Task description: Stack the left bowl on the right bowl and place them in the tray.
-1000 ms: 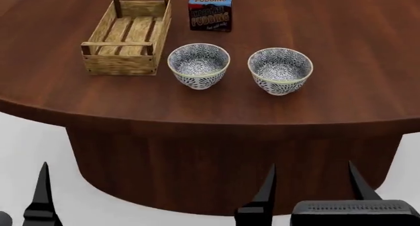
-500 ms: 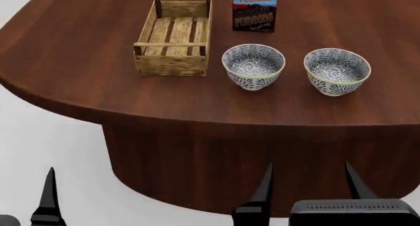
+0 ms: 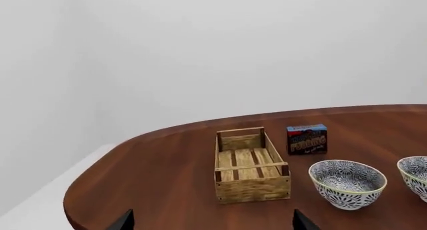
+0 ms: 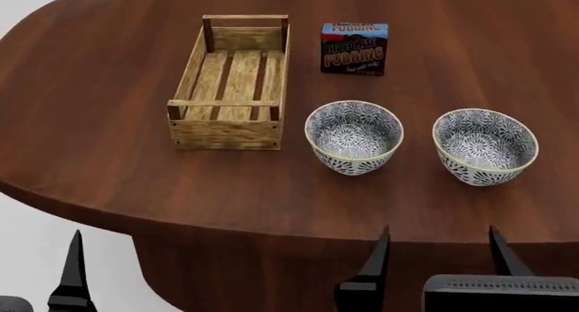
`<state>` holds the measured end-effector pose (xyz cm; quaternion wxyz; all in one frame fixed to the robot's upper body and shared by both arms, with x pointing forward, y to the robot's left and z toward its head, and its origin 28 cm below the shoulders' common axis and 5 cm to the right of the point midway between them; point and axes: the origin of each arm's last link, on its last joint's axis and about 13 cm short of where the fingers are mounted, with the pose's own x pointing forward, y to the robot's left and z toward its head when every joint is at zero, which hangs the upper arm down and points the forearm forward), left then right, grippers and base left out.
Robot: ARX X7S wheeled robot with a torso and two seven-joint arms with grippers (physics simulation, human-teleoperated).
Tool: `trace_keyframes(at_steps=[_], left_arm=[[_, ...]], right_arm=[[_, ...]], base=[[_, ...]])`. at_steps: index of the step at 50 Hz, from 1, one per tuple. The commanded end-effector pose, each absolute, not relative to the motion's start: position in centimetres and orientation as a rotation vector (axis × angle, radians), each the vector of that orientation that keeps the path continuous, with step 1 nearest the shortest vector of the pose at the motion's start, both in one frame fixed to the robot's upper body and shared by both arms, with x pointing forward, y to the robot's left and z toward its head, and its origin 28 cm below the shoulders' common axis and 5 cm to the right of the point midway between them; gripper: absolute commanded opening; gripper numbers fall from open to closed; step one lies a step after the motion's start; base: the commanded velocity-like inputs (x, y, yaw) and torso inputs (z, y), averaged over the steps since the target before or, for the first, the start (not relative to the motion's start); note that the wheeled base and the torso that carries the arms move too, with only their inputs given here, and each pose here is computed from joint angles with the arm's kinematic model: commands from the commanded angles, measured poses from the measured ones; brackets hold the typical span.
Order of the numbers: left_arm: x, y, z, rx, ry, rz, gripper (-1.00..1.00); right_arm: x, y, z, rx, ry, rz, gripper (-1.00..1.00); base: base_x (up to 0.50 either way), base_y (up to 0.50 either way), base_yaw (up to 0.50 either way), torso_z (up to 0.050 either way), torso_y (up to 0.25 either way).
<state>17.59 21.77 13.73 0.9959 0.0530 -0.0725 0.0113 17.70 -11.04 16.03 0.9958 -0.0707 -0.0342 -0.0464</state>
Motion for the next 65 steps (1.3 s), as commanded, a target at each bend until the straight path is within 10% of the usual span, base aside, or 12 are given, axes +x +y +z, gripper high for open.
trace_keyframes(at_steps=[1,65], left_arm=[[17.71,21.72,13.94,0.106,-0.15,0.018,1.0],[17.37,21.6,13.87,0.103,-0.163,0.009,1.0]], right_arm=[[17.79,-11.16,16.18,-0.139,-0.069,-0.098,1.0],[17.63,-10.99,16.31,-0.148,-0.067,-0.104,1.0]], base=[[0.5,0.0,0.0,0.0,0.0],[0.5,0.0,0.0,0.0,0.001]])
